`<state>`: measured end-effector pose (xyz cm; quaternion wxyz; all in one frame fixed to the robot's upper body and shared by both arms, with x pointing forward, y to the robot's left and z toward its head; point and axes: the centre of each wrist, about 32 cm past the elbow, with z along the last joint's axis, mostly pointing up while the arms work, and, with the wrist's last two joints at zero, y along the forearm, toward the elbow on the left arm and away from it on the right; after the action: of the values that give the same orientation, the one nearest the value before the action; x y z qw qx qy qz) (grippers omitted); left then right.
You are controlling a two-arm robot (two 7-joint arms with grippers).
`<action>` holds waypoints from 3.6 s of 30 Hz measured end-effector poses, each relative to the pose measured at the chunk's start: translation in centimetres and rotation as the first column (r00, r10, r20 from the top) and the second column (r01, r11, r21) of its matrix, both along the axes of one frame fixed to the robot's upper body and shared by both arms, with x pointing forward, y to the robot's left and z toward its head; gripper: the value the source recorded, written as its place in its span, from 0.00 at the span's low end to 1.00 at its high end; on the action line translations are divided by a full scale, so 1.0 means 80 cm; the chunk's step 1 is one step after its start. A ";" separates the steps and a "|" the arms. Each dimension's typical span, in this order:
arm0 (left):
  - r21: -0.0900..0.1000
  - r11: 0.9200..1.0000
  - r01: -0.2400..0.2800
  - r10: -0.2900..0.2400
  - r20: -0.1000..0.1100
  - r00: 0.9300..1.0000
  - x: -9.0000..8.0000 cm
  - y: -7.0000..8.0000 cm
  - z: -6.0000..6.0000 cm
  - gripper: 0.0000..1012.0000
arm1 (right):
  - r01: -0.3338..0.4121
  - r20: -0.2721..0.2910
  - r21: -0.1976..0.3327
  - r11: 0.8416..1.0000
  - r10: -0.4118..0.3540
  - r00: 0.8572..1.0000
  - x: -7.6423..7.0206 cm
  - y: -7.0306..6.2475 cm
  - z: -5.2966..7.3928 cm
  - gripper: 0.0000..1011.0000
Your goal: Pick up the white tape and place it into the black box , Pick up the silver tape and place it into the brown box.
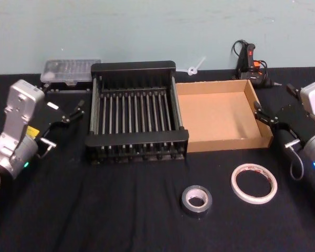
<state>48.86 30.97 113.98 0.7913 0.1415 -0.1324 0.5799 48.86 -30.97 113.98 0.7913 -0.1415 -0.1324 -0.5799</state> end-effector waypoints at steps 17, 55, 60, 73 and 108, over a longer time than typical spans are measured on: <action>0.000 1.000 0.000 0.000 0.000 1.000 0.000 0.000 0.000 0.99 | 0.000 0.000 0.000 1.000 0.000 1.000 0.000 0.000 0.000 0.99; 0.000 1.000 0.000 0.000 0.000 1.000 0.000 0.000 0.000 0.99 | -0.041 -0.042 0.064 0.997 0.044 0.998 -0.009 -0.016 0.021 0.99; 0.000 1.000 0.000 0.000 0.000 1.000 0.000 0.000 0.000 0.99 | -0.060 -0.058 0.079 0.995 0.065 0.996 -0.017 -0.021 0.028 0.99; 0.000 1.000 0.000 0.000 0.000 1.000 0.000 0.000 0.000 0.99 | -0.126 -0.150 0.107 0.986 0.141 0.979 -0.056 -0.036 0.054 0.99; 0.000 1.000 0.000 0.000 0.000 1.000 0.000 0.000 0.000 0.99 | -0.136 -0.447 0.053 0.989 0.145 0.883 -0.086 -0.033 0.036 0.99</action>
<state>48.86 30.97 113.98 0.7913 0.1415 -0.1325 0.5799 41.95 -33.59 116.88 0.8418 -0.2536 0.0499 -0.4739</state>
